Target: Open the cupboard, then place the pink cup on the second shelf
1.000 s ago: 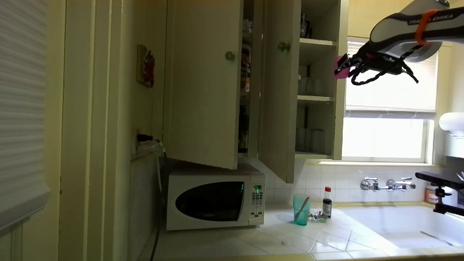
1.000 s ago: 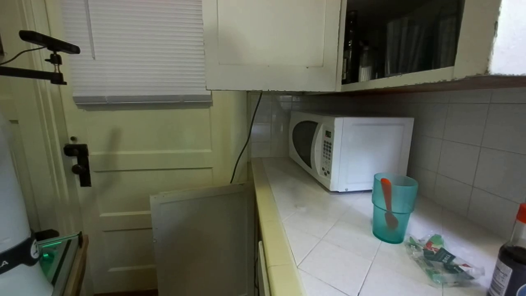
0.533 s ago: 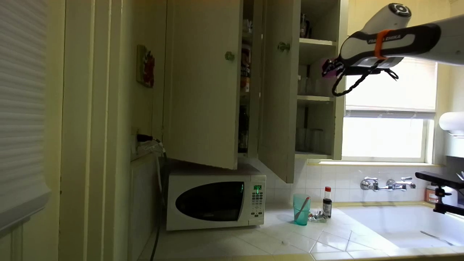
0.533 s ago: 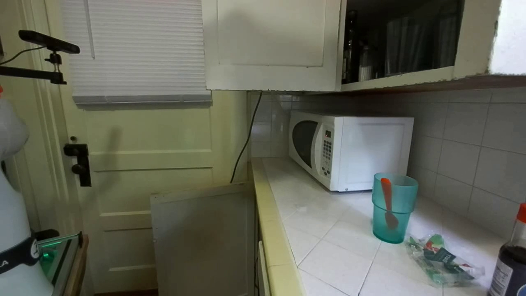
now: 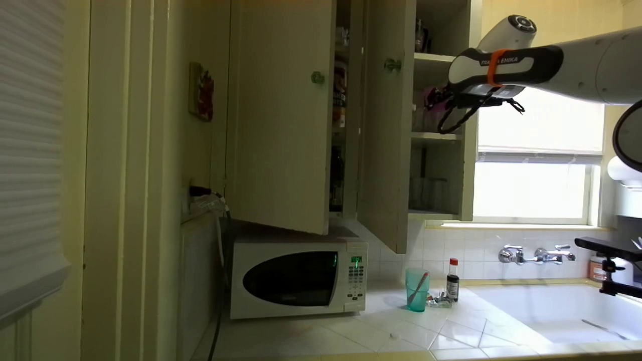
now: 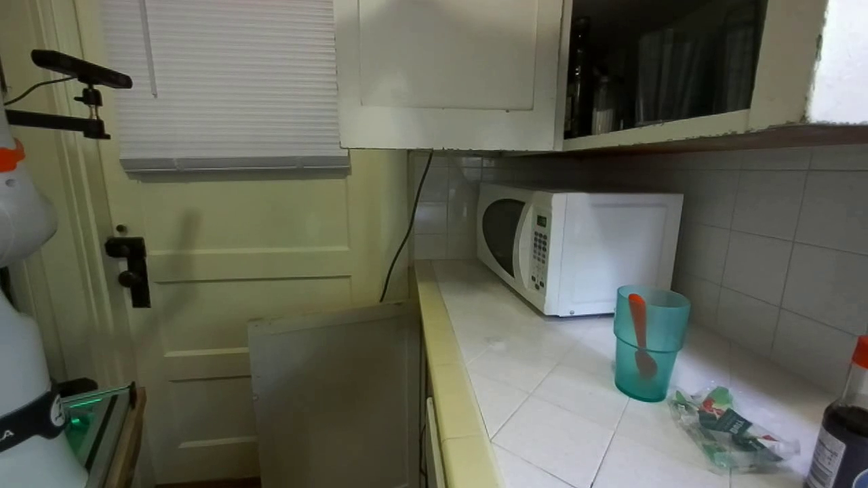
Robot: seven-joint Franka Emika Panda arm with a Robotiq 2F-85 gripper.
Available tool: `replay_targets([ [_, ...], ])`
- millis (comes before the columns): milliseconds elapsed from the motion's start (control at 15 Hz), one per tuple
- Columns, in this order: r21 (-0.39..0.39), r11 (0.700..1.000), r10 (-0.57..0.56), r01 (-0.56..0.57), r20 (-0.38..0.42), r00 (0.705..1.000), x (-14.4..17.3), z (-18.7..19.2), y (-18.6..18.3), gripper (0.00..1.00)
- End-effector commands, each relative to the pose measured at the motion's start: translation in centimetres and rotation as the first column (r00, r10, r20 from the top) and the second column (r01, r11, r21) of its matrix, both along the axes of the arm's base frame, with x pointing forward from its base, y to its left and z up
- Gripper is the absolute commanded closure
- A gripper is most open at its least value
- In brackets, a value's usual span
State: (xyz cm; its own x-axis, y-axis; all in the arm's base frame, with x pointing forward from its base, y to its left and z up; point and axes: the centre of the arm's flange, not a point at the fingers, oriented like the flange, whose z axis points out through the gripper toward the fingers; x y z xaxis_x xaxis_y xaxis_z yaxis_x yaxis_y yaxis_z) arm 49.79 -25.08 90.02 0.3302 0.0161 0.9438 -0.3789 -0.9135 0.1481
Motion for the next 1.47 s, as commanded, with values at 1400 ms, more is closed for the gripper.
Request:
replay_targets([
  [1400, 0.077, 0.997, -0.006, 0.012, -0.075, 0.997, 10.0, -3.5, 0.1, 0.58],
])
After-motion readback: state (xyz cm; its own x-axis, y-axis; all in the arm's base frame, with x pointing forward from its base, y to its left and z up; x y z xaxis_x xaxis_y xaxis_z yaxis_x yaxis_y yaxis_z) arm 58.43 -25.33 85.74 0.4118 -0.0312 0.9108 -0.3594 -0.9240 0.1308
